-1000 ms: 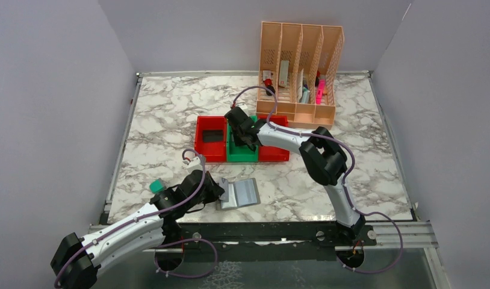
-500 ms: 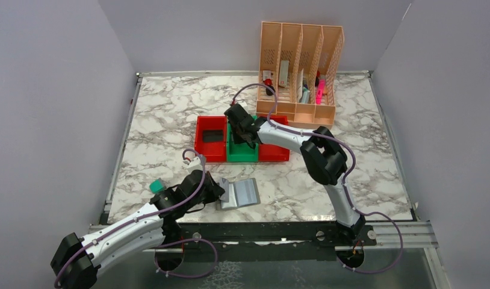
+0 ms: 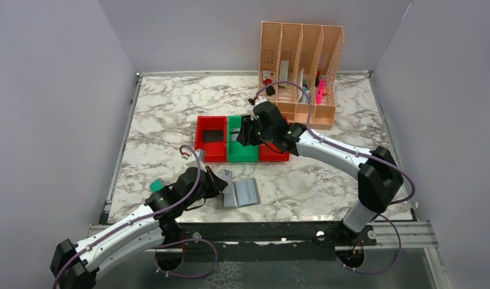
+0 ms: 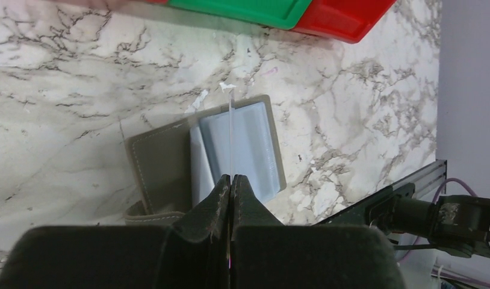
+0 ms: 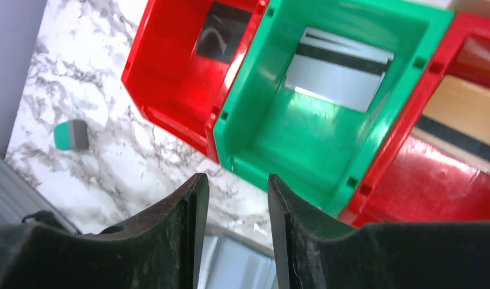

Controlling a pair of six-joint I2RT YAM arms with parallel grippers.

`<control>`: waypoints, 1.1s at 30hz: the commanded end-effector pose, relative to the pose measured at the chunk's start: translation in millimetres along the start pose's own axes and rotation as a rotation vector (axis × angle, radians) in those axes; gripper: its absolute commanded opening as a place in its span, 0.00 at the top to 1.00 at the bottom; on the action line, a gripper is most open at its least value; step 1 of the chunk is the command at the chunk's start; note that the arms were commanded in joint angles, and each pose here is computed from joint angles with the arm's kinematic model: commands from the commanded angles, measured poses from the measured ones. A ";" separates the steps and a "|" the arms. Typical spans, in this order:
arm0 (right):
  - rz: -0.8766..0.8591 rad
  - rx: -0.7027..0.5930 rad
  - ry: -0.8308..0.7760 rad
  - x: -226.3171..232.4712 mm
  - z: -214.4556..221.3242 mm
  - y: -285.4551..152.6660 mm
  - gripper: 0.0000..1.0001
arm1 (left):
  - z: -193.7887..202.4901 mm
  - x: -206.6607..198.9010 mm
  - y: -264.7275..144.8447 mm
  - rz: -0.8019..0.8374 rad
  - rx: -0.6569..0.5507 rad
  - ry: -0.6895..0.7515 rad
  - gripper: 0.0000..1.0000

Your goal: Take the credit cards out of the card holder

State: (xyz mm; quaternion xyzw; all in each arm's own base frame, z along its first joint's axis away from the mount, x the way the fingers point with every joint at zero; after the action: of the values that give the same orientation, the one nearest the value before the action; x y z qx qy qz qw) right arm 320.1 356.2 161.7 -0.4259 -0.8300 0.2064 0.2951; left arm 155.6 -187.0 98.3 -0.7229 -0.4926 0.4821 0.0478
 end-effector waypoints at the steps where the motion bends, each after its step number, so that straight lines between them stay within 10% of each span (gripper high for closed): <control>1: -0.066 0.049 0.085 -5.4 30.3 -12.7 0.51 | -18.9 -28.2 -7.6 0.104 -0.055 0.007 1.00; 9: -0.297 -0.004 0.170 1.1 74.4 -47.1 0.30 | -33.5 -50.8 -18.6 0.206 -0.109 0.009 1.00; 33: -0.984 0.015 0.307 36.1 88.1 -119.0 0.37 | -18.5 -92.9 -21.3 0.486 -0.035 -0.046 1.00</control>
State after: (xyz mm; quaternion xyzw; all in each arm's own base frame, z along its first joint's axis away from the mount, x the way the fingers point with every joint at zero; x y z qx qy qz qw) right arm 185.7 308.2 149.9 -0.0789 -0.8537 0.0053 0.5147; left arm 153.7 -231.0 164.4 -0.7996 -0.3517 0.4823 -0.0658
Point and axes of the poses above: each gripper's point midway between its finger pads, its own y axis out along the fingers, its own x axis along the line the jaws close on, z = x × y, the point moved 1 cm from there along -y, back along the fingers, and after that the axes turned 2 degrees about -y, right-handed, at the moved point
